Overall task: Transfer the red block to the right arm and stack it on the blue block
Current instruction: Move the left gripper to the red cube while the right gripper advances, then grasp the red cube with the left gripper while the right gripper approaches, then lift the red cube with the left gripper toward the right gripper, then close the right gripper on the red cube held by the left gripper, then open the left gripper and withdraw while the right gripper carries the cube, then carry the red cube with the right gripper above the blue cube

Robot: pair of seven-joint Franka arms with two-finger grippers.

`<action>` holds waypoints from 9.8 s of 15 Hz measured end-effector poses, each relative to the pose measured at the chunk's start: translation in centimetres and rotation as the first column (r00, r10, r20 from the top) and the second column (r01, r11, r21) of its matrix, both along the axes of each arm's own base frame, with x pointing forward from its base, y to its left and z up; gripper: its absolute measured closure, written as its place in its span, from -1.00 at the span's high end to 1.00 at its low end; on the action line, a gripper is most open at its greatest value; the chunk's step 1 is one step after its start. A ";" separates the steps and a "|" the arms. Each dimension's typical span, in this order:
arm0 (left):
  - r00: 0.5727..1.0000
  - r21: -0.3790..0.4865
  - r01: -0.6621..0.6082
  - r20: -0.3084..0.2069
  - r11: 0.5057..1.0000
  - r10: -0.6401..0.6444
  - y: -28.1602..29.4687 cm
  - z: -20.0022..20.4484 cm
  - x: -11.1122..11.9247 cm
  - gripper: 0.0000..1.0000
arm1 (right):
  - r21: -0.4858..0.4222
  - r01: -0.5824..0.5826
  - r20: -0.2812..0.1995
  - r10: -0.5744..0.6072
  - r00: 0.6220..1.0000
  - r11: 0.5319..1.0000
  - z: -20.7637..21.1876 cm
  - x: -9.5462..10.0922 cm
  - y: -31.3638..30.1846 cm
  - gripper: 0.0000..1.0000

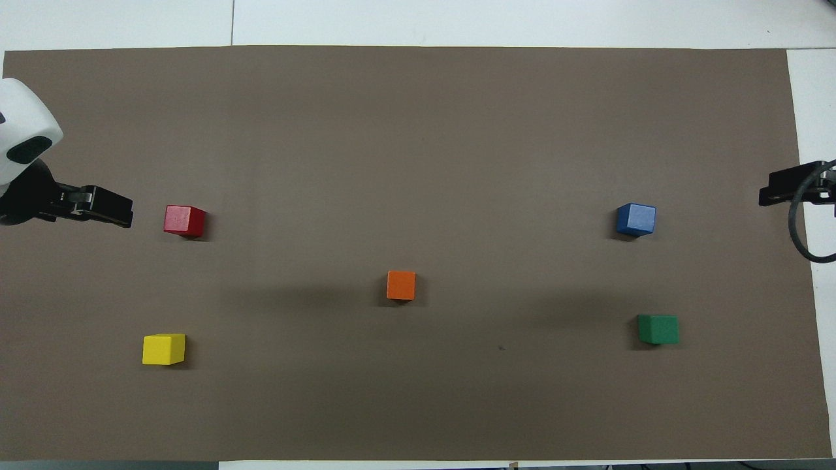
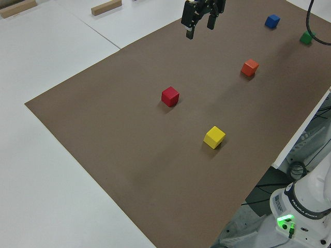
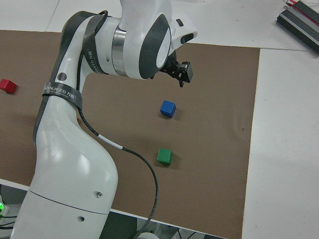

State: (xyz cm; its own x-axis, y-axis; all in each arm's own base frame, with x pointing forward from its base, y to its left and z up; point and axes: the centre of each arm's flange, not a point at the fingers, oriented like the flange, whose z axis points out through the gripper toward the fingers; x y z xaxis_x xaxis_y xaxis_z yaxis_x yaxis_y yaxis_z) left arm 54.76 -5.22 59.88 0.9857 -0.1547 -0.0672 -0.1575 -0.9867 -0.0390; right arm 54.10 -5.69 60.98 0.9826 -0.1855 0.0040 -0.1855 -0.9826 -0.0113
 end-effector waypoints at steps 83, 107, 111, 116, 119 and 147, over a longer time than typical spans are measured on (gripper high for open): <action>-0.291 0.132 -0.948 -0.727 -0.289 0.622 -30.5 -3.4 -8.4 0.08 | 0.725 0.015 0.055 0.080 0.995 -0.688 -28.4 0.2 28.3 1.00; -0.422 0.169 -0.877 -0.718 -0.450 0.553 -33.0 -7.5 -10.9 0.08 | 0.740 0.005 0.056 0.069 0.996 -0.673 -28.3 0.7 28.6 1.00; -0.419 0.161 -0.874 -0.727 -0.458 0.544 -32.9 -7.1 -10.7 0.08 | 0.762 0.010 0.037 0.059 0.998 -0.647 -28.9 0.8 29.0 0.25; -0.421 0.162 -0.871 -0.729 -0.463 0.539 -32.6 -7.1 -10.5 0.08 | 0.772 0.024 0.021 0.063 0.998 -0.635 -28.7 1.0 29.1 0.14; -0.420 0.159 -0.872 -0.730 -0.463 0.539 -32.6 -7.1 -10.4 0.08 | 0.773 0.023 0.021 0.062 0.998 -0.634 -28.7 1.1 29.2 0.14; 0.923 -0.006 -0.384 -0.005 0.923 0.384 0.6 -6.9 0.2 1.00 | 0.436 0.139 0.001 -0.155 0.988 0.889 -6.9 8.5 9.3 0.14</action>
